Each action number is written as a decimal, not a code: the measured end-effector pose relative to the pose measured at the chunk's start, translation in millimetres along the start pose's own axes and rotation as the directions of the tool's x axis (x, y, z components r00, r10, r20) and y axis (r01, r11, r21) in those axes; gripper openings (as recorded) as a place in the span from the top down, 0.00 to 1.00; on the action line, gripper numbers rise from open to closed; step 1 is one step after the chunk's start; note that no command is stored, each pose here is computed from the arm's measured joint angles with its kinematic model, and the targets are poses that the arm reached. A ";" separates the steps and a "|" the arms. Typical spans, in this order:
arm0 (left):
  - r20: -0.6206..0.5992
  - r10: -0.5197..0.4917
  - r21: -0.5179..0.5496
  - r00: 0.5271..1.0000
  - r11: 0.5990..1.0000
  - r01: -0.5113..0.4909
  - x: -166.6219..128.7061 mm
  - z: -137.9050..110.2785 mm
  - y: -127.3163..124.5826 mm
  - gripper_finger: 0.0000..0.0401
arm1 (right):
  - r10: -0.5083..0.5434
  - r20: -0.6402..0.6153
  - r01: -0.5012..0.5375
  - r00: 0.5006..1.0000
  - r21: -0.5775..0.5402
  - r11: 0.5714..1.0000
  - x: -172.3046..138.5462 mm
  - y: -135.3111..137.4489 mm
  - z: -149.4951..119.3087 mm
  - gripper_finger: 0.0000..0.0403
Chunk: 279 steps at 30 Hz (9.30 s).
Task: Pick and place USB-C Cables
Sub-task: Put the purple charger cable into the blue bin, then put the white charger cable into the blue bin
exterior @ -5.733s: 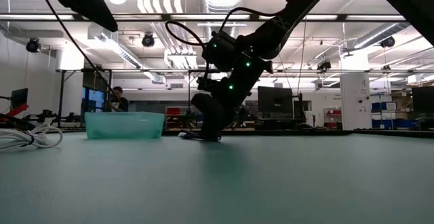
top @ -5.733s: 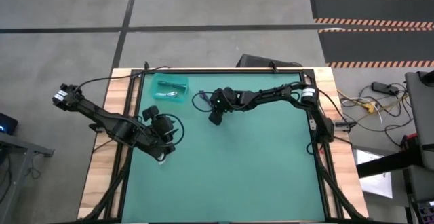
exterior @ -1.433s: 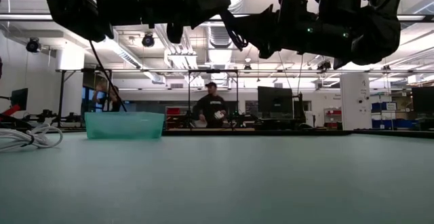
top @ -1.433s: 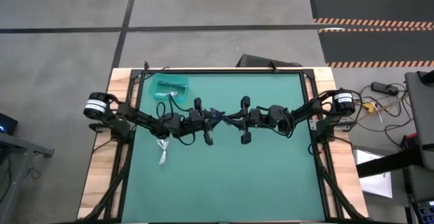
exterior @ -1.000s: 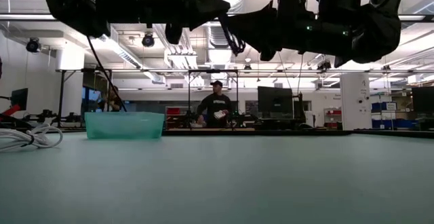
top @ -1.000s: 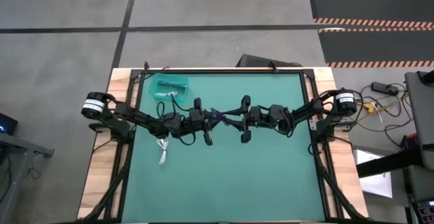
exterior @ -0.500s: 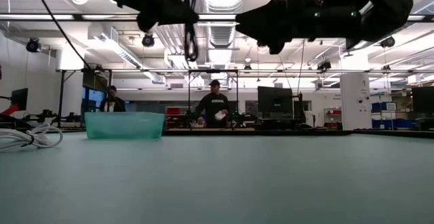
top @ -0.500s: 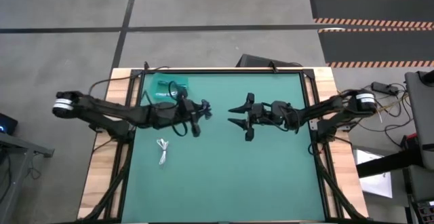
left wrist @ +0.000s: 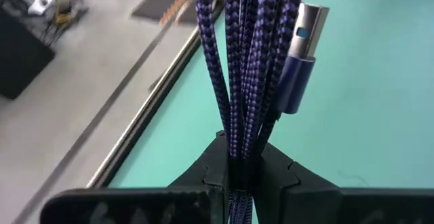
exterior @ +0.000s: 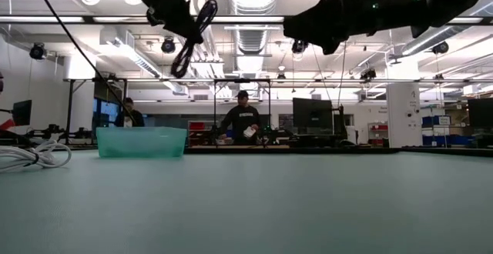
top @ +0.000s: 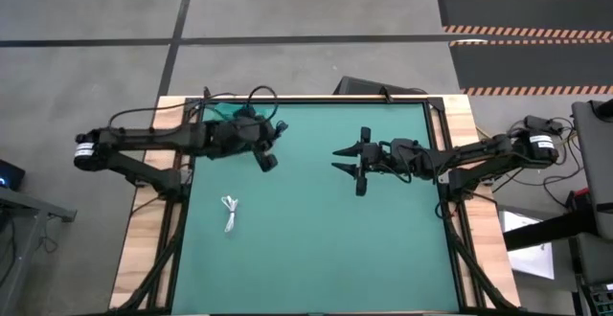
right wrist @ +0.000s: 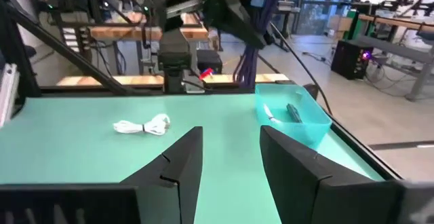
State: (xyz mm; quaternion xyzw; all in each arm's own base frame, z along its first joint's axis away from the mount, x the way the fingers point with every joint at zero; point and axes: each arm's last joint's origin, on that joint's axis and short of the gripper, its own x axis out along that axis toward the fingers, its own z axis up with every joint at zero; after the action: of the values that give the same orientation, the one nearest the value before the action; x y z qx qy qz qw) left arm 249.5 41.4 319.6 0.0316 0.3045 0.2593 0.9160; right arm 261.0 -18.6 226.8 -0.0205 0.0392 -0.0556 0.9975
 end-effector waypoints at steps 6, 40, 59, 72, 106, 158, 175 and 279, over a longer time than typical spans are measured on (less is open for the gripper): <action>-0.211 0.094 0.136 0.973 0.988 -0.066 3.7 6.9 30.3 0.96 | -0.007 -0.021 0.007 1.000 -0.005 1.000 -1.5 -0.3 -0.7 0.67; -0.752 0.149 0.422 0.642 0.857 0.297 101.2 -51.7 159.2 0.95 | -0.035 -0.026 0.035 0.999 0.006 0.999 -1.3 -1.1 -1.2 0.70; -0.813 0.064 0.365 0.579 0.830 0.421 127.6 -73.2 163.5 0.95 | -0.033 -0.032 0.033 0.999 0.003 0.999 -1.3 -1.0 -1.8 0.71; -0.850 0.038 0.323 0.525 0.826 0.463 149.4 -90.7 165.4 0.95 | -0.032 -0.046 0.032 0.998 0.001 0.999 -1.4 -1.0 -3.2 0.71; -0.837 0.058 0.344 0.545 0.829 0.441 159.3 -97.1 170.1 0.86 | -0.031 -0.061 0.031 0.998 0.000 1.000 -1.4 -0.9 -4.6 0.71; -0.373 -0.070 -0.141 0.925 0.990 0.018 -16.0 -27.2 -52.3 0.77 | -0.029 -0.092 0.024 0.995 -0.055 0.998 6.6 0.0 -16.0 0.71; -0.628 -0.297 -0.490 0.719 0.869 -0.069 -32.5 -101.8 -107.9 0.78 | -0.030 -0.057 0.025 0.998 -0.094 0.995 9.5 0.2 -15.4 0.71; -0.683 -0.222 -0.308 0.696 0.951 0.001 3.7 -117.4 -127.4 0.94 | 0.007 0.001 -0.006 1.000 -0.193 0.981 -7.6 1.6 -30.2 0.71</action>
State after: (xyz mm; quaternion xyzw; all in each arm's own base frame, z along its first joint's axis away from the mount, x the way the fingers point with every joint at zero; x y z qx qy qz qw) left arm 242.6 -78.5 194.6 -0.2210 0.5946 0.2356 0.7363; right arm 251.1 -17.2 197.2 -0.1172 0.0438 -0.0483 0.9910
